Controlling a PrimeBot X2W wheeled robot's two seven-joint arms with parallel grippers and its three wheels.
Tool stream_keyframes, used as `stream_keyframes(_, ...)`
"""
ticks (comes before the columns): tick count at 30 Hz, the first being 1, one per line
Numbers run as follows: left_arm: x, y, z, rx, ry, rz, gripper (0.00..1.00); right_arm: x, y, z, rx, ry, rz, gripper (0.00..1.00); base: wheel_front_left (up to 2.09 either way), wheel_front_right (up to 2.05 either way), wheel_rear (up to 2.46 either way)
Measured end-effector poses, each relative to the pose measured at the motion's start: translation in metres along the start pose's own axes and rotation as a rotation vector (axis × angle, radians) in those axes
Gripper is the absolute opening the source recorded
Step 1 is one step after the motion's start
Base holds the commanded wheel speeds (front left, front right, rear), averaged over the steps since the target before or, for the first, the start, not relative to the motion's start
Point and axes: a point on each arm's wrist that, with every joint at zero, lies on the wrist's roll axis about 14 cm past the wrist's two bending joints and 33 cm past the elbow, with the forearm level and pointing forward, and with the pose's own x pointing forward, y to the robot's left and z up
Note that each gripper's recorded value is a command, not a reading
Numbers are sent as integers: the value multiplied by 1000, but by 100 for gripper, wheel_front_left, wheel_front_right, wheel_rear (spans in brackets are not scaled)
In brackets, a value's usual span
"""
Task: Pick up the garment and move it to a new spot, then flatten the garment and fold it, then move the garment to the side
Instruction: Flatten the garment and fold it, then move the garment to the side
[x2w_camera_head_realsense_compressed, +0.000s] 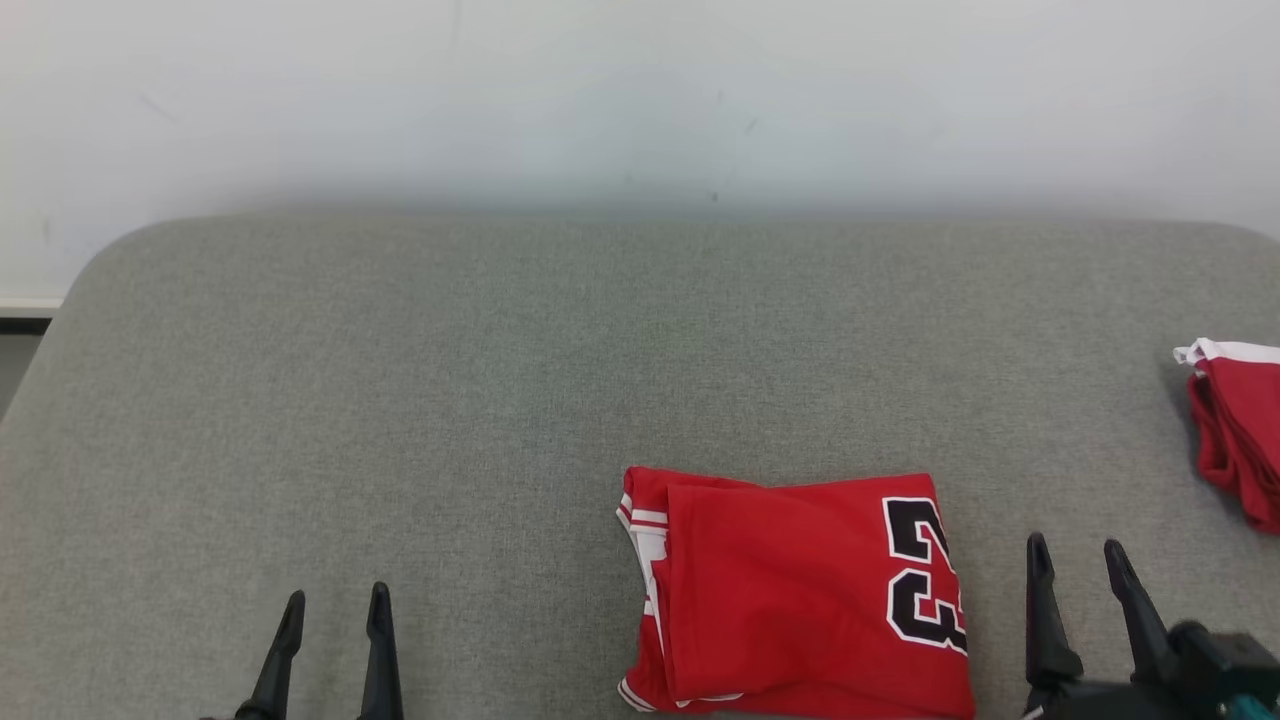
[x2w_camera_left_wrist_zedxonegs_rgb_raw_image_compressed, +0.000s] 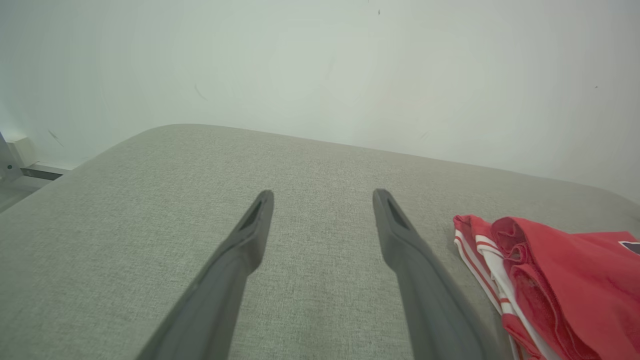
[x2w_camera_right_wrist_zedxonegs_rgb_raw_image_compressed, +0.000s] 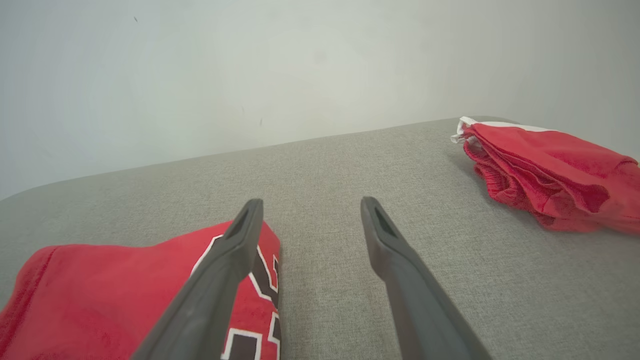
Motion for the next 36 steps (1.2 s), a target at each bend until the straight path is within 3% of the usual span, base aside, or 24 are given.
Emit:
stream_keyframes(14, -6, 7, 8, 13, -24, 25, 100, -26, 20, -12, -9, -35, 64, 100, 0, 0, 0)
stream_keyframes(36, -1, -2, 1, 16, -3, -3, 100, -15, 18, -9, 2, 15, 57, 100, 0, 0, 0)
